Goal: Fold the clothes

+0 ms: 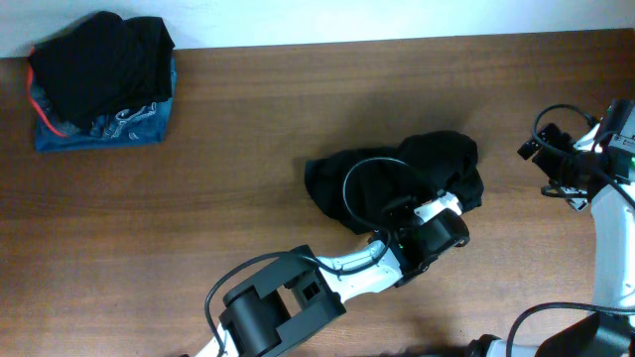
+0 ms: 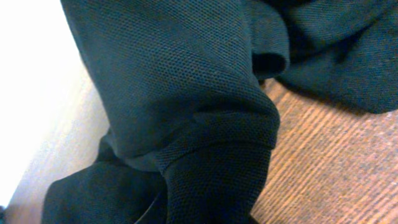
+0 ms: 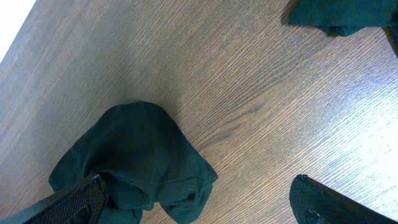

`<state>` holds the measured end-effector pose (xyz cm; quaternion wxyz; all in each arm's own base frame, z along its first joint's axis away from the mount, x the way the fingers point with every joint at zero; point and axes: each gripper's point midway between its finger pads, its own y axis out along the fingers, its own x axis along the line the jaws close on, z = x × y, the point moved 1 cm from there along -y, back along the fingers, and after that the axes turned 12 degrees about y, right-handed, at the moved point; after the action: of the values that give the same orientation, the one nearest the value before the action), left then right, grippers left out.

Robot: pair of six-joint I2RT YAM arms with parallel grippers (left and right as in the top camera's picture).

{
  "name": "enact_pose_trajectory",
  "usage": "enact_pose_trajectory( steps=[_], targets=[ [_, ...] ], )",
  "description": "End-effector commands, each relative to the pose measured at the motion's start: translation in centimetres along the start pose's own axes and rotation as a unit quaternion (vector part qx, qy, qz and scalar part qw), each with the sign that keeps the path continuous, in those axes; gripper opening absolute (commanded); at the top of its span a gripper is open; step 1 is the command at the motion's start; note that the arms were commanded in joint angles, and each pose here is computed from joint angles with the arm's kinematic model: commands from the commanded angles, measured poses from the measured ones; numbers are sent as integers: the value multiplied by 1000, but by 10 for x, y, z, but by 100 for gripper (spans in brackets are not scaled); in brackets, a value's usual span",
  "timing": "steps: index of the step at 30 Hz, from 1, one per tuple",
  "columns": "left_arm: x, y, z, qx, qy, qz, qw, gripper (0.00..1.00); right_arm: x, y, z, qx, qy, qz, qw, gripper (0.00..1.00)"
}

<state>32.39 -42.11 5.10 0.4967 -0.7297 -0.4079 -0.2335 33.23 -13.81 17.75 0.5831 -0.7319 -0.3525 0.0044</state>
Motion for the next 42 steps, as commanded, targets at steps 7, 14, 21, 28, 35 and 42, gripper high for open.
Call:
enact_pose_trajectory(
  steps=[7,14,21,28,35,42],
  targets=[
    [3,-31,-20,11,27,-49,998,13,3,-2,-2,0,-5,-5,1000,99],
    [33,-70,-41,-13,3,-24,1000,1,1,-2,0,3,-4,-3,1000,99],
    [56,-103,-39,-18,13,12,1000,2,0,-2,1,6,-4,-1,1000,99],
    [108,-109,-19,6,-12,-7,1000,2,1,-2,5,15,-3,-5,1000,99],
    [165,-106,16,45,-47,-29,997,8,9,-3,11,34,-2,-28,999,99],
    [182,-92,42,84,-53,-36,994,14,25,-1,32,57,-58,-36,996,99]
  ],
)
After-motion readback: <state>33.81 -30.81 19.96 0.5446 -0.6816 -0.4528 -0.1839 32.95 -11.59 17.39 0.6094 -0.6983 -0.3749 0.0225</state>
